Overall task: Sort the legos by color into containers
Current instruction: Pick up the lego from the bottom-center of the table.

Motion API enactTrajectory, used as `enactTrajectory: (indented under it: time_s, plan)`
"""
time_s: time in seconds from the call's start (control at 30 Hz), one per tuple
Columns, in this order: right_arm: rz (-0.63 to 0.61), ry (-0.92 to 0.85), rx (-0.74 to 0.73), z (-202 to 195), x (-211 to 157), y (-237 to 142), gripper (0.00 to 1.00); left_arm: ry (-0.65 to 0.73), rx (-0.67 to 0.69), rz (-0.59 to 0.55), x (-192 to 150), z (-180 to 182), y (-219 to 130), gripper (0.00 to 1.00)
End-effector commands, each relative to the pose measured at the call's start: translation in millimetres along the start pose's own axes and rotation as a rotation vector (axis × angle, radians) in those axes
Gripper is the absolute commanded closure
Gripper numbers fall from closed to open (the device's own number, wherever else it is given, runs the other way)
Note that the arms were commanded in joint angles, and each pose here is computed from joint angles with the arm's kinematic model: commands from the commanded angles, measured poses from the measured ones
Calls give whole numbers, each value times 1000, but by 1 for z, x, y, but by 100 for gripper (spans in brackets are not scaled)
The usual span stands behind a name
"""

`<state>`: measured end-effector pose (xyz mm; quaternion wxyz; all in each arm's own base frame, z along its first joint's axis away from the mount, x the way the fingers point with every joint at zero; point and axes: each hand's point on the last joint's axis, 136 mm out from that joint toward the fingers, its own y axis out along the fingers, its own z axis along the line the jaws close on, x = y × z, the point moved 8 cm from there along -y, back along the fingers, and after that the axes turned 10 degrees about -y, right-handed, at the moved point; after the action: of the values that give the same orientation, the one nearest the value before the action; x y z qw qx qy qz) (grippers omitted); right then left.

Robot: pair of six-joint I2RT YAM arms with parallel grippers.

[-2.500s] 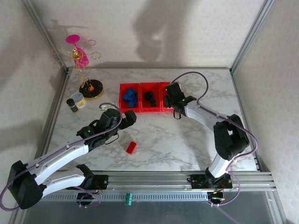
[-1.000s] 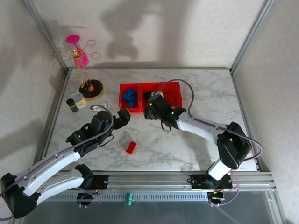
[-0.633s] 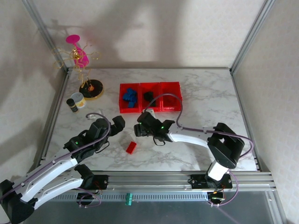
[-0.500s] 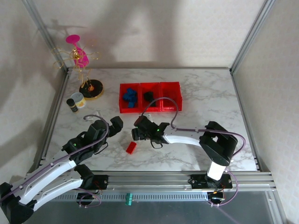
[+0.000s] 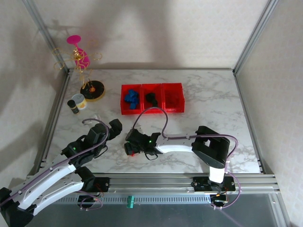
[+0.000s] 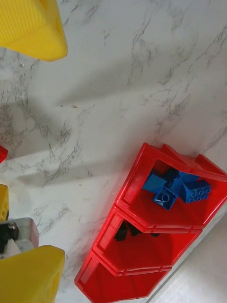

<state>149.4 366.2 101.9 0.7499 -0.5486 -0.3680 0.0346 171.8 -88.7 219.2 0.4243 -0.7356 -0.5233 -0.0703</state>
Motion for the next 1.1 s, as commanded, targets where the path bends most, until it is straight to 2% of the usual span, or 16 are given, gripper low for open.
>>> enactTrajectory:
  time_s: [0.0, 0.13, 0.3, 0.53, 0.77, 0.9, 1.07]
  plan:
    - [52, -18, -61, 2, -11, 3, 8, -16, 40, -18, 1, 8, -1, 0]
    - [81, -18, -95, -9, -25, -6, 13, -19, 40, -16, 1, 8, -2, 0]
    - [107, -19, -150, -24, -37, -20, 26, -26, 30, -12, 1, 6, -1, 0]
    - [70, -52, -108, -12, -24, -11, 46, -23, 23, -1, 0, 0, 3, 0]
    - [64, -84, -98, -12, -19, -4, 57, -14, 25, -4, 2, -1, 0, 0]
    - [50, -79, -98, -15, -14, -11, 67, -14, 22, -5, 2, -1, 1, 1]
    - [12, -43, -61, -23, -4, -23, 74, -14, -7, 24, 0, -11, 5, 0]
